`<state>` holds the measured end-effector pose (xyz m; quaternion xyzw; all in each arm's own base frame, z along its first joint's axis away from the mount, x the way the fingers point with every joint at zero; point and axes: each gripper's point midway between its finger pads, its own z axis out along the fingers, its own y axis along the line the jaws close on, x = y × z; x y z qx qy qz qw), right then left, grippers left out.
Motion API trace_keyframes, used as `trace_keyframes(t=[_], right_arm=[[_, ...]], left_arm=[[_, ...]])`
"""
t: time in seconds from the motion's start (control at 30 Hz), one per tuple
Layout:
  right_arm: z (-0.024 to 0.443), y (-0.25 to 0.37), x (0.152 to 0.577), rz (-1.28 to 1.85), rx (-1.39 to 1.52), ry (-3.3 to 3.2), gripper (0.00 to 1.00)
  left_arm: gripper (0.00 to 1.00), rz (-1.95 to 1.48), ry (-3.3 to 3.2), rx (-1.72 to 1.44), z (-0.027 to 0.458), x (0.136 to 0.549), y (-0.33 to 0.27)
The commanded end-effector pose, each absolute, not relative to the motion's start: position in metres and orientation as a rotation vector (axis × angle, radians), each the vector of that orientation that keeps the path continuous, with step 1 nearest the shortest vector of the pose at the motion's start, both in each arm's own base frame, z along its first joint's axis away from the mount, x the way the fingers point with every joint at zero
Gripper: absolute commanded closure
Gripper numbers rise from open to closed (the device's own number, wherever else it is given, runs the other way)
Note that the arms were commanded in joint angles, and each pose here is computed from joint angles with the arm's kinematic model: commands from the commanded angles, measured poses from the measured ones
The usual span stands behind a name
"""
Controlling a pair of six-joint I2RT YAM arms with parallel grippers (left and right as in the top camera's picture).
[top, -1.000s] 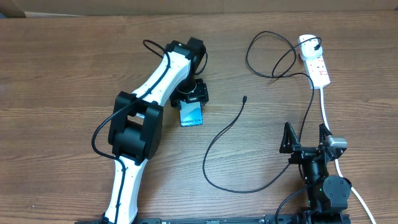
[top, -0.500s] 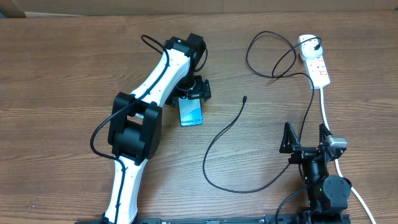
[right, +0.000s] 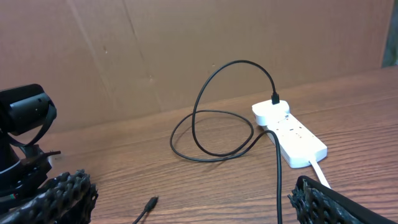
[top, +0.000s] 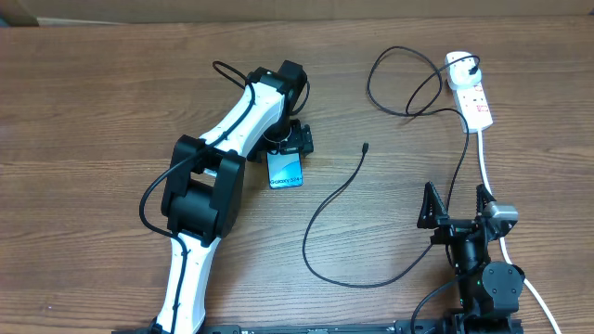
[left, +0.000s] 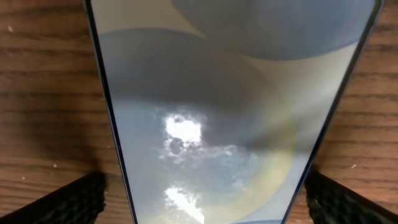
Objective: Plug charger to phone and switch on socket
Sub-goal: 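Tilt the phone upright with the left gripper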
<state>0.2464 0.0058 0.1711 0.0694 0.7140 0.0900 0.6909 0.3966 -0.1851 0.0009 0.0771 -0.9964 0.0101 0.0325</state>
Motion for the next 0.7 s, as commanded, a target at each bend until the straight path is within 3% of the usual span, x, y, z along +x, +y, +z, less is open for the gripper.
trace_keyframes(t=[0.0, 0.67], right_arm=[[0.169, 0.004, 0.246, 0.189, 0.156, 1.591, 0.0], [0.17, 0.004, 0.246, 0.189, 0.155, 1.591, 0.0]], left_arm=[[0.08, -0.01, -3.082, 0.224, -0.01, 0.398, -0.181], [0.1, 0.026, -3.033, 0.197, -0.022, 0.379, -0.194]])
